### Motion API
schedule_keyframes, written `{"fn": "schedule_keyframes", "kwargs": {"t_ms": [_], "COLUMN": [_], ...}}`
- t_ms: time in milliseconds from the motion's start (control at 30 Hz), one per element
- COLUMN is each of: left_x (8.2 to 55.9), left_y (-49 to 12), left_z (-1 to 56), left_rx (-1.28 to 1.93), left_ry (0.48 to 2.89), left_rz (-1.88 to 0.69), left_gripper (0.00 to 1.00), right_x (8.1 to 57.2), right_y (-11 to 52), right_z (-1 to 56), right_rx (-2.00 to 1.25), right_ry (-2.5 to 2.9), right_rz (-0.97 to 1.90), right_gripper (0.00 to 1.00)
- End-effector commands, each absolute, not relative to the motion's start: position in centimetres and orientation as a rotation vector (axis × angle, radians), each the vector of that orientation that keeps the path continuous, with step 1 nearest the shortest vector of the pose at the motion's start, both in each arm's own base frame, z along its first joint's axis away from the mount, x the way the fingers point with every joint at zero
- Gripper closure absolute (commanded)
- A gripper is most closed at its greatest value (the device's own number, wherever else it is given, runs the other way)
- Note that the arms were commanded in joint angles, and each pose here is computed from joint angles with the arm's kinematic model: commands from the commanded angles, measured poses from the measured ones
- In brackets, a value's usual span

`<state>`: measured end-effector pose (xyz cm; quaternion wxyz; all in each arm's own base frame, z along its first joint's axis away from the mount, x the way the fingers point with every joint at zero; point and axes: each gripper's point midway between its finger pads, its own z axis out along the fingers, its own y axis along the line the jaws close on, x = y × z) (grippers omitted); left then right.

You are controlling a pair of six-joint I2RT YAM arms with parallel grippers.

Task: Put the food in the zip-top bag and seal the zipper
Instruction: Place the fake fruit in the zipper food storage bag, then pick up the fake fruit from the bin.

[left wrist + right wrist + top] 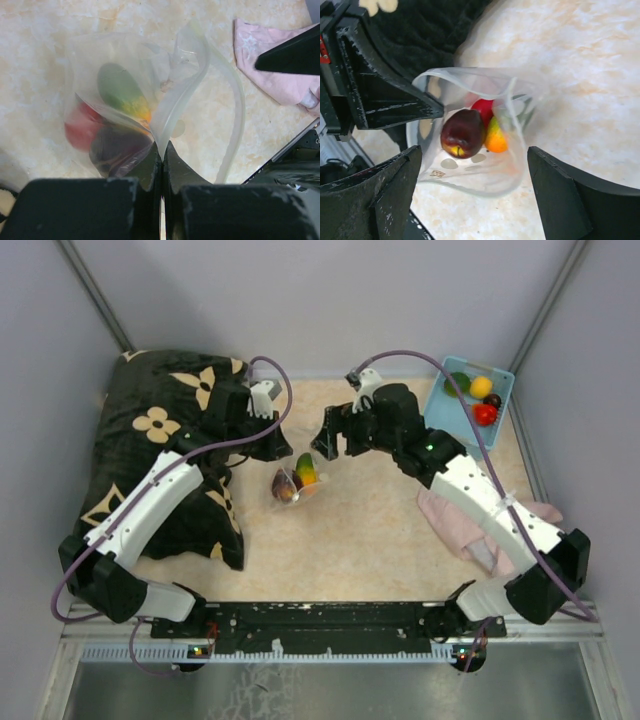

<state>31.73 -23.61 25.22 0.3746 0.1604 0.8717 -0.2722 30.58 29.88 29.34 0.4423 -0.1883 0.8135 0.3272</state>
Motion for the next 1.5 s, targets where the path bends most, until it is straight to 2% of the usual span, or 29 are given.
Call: {"fn": "schedule_keyframes", "kwargs": {"t_ms": [0,167,667,733,867,967,1167,1467], "left_x": [31.8,31.8,31.9,32.0,32.1,32.3,32.8,32.9], "left_y": [-23.6,-23.7,-23.7,-23.7,-23.5,-23.1,-21.8,-21.4], "left_z": [26.9,26.9,26.6,26.5,26.5,26.5,26.9,27.5], "left_rx": [0.405,0.408,0.406,0.404,0.399,0.383,0.346,0.331], "left_ry": [2.163,2.164,2.173,2.177,2.177,2.178,2.172,2.158], "left_rz": [-0.726,-0.739,-0.742,-0.738,-0.727,-0.699,-0.651,-0.670], "left_gripper": [1.00,1.00,1.00,1.00,1.00,1.00,1.00,1.00], "right_x": [32.0,32.8,35.5,35.6,36.4,37.1,37.2,37.1], "right_y": [25.5,24.6,30.2,30.5,29.7,28.1,26.0,26.9], "right_z": [33.2,32.1,26.2,25.8,27.2,29.6,33.7,30.6], "right_rx": [-0.382,-0.369,-0.539,-0.546,-0.539,-0.518,-0.462,-0.469], "right_ry": [1.923,1.934,2.052,2.063,2.040,2.004,1.896,1.966], "right_rz": [0.685,0.669,0.813,0.820,0.748,0.636,0.546,0.587], "right_gripper": [0.15,0.18,0.50,0.58,0.90,0.97,1.00,1.00]}}
